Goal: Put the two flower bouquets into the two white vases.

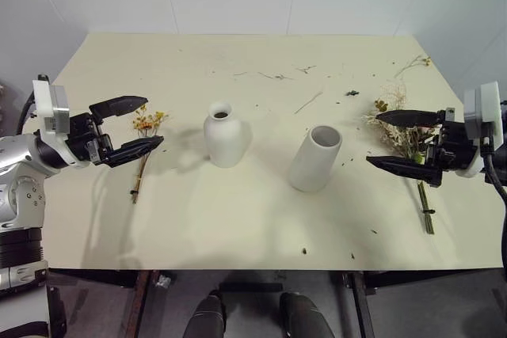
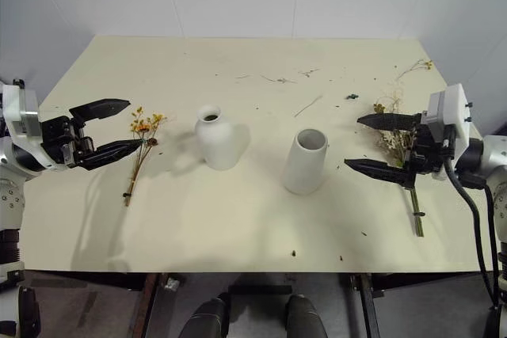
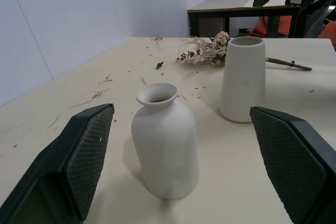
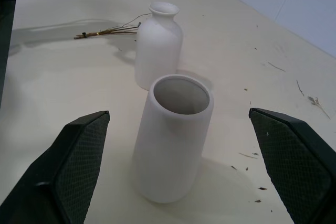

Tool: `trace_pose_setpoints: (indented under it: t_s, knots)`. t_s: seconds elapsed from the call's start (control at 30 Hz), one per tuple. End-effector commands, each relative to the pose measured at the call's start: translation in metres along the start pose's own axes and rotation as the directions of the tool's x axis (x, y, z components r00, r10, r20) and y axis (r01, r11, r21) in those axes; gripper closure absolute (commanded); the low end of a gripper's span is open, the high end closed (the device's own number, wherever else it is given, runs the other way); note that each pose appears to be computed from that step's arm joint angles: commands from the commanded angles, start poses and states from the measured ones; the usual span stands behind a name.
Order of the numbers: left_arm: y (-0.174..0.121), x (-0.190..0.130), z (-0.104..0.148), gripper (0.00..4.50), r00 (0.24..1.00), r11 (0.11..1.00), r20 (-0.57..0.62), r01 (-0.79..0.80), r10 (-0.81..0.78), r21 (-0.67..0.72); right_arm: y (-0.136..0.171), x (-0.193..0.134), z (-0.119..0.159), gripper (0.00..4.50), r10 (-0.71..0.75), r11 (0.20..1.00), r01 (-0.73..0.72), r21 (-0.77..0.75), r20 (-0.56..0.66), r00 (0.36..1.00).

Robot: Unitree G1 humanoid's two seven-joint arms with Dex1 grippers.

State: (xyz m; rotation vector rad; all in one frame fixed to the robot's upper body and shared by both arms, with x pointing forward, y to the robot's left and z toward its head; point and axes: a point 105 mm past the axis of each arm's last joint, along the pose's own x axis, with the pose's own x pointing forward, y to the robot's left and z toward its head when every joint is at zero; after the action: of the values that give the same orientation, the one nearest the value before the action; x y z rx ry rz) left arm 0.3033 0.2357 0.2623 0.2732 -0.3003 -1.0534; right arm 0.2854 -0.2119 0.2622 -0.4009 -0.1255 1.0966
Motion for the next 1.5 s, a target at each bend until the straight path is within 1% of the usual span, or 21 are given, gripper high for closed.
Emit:
trace_pose_setpoints:
  t_s: [0.03,0.1,0.13,0.2,0.27,0.33,0.4,0.5,0.6,0.7,0.8,0.93,1.03,1.13,1.17,1.23,1.27,1.3,1.47,1.5]
  knots:
    - [0.0,0.0,0.009,0.07,1.0,0.999,0.012,0.005,-0.006,0.038,-0.004,-0.005,0.005,0.0,-0.031,0.998,0.031,-0.049,0.011,0.999]
    - [0.0,0.004,0.011,0.07,0.999,0.999,0.035,0.005,-0.006,0.033,-0.02,-0.012,-0.005,0.0,-0.121,0.993,0.12,-0.019,-0.039,0.992]
    - [-0.003,0.006,0.012,0.07,0.999,0.999,0.042,0.019,-0.02,0.029,-0.031,-0.019,-0.014,0.0,-0.18,0.983,0.183,0.025,-0.1,0.979]
    - [-0.009,0.012,0.014,0.07,0.997,0.998,0.048,0.065,-0.066,0.021,-0.056,-0.041,-0.035,0.0,-0.332,0.93,0.363,0.065,-0.282,0.9]
    - [-0.016,0.018,0.017,0.07,0.992,0.994,0.052,0.111,-0.112,0.019,-0.07,-0.057,-0.04,0.0,-0.407,0.872,0.475,0.12,-0.362,0.838]
    - [-0.02,0.025,0.023,0.07,0.987,0.99,0.071,0.14,-0.141,0.021,-0.072,-0.063,-0.045,0.0,-0.406,0.836,0.518,0.183,-0.43,0.807]
    - [-0.027,0.032,0.026,0.07,0.981,0.984,0.084,0.174,-0.176,0.025,-0.072,-0.072,-0.058,0.0,-0.388,0.804,0.558,0.206,-0.529,0.755]
    - [-0.034,0.038,0.028,0.07,0.974,0.979,0.092,0.203,-0.205,0.029,-0.075,-0.084,-0.075,0.0,-0.383,0.715,0.651,0.256,-0.634,0.671]
    - [-0.039,0.041,0.029,0.07,0.97,0.975,0.098,0.22,-0.223,0.036,-0.074,-0.09,-0.092,0.0,-0.351,0.625,0.717,0.308,-0.709,0.611]
    - [-0.042,0.042,0.03,0.07,0.968,0.974,0.106,0.224,-0.227,0.043,-0.074,-0.091,-0.11,0.0,-0.313,0.562,0.76,0.328,-0.766,0.562]
    - [-0.044,0.043,0.031,0.07,0.967,0.974,0.114,0.225,-0.228,0.041,-0.072,-0.092,-0.125,0.0,-0.273,0.541,0.77,0.339,-0.795,0.542]
    - [-0.046,0.044,0.029,0.07,0.968,0.975,0.118,0.217,-0.22,0.036,-0.069,-0.087,-0.142,0.0,-0.228,0.478,0.785,0.394,-0.807,0.544]
    - [-0.047,0.04,0.028,0.07,0.972,0.979,0.112,0.203,-0.205,0.032,-0.064,-0.08,-0.156,0.0,-0.185,0.497,0.773,0.393,-0.823,0.537]
    - [-0.046,0.037,0.029,0.07,0.976,0.981,0.104,0.191,-0.193,0.03,-0.064,-0.076,-0.162,0.0,-0.172,0.508,0.766,0.393,-0.825,0.538]
    - [-0.045,0.036,0.03,0.0,0.977,0.982,0.101,0.185,-0.188,0.031,-0.066,-0.075,-0.162,0.39,-0.18,0.507,0.768,0.391,-0.823,0.538]
    - [-0.045,0.033,0.031,0.0,0.979,0.983,0.095,0.179,-0.182,0.037,-0.072,-0.073,-0.163,0.9,-0.208,0.494,0.78,0.384,-0.819,0.535]
    - [-0.045,0.033,0.032,0.0,0.979,0.983,0.093,0.179,-0.182,0.038,-0.074,-0.073,-0.163,1.34,-0.216,0.493,0.783,0.38,-0.818,0.534]
    - [-0.045,0.032,0.032,0.0,0.979,0.983,0.091,0.179,-0.182,0.039,-0.076,-0.072,-0.161,1.61,-0.225,0.489,0.782,0.385,-0.811,0.54]
    - [-0.043,0.033,0.031,0.0,0.979,0.983,0.088,0.18,-0.183,0.043,-0.087,-0.069,-0.15,3.4,-0.278,0.487,0.778,0.397,-0.774,0.569]
    - [-0.043,0.034,0.031,0.0,0.977,0.981,0.093,0.187,-0.19,0.042,-0.091,-0.071,-0.146,3.75,-0.306,0.479,0.781,0.401,-0.757,0.577]
